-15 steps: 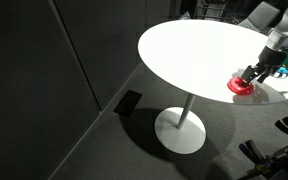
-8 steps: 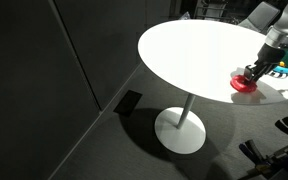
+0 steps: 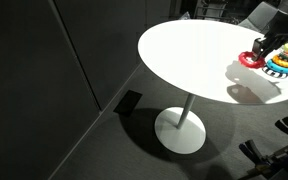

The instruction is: Put the circular object on the orange object

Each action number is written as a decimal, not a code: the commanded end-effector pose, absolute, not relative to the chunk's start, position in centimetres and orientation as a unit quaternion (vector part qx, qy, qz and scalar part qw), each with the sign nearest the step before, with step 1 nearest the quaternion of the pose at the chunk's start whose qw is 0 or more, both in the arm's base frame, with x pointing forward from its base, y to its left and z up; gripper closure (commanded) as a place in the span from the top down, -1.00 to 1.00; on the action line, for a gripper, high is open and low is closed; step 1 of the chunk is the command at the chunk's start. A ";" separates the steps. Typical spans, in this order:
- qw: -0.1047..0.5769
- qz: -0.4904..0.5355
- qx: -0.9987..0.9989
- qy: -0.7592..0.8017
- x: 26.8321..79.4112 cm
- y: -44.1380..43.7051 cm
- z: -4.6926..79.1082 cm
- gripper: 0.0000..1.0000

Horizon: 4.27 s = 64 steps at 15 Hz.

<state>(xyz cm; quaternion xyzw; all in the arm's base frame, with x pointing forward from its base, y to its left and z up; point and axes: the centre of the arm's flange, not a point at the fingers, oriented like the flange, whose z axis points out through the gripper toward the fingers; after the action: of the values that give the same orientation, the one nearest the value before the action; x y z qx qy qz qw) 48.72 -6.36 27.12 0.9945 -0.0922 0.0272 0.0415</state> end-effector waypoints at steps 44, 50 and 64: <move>0.123 0.007 0.955 -0.269 46.2 -25.6 36.7 -0.80; 0.093 -0.002 0.950 -0.297 45.2 -26.7 36.0 -0.80; 0.048 -0.016 0.944 -0.325 44.3 -27.3 34.7 1.00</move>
<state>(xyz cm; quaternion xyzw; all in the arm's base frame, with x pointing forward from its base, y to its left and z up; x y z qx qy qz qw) 44.64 -26.87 35.17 0.9428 -0.3278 -0.0113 0.0595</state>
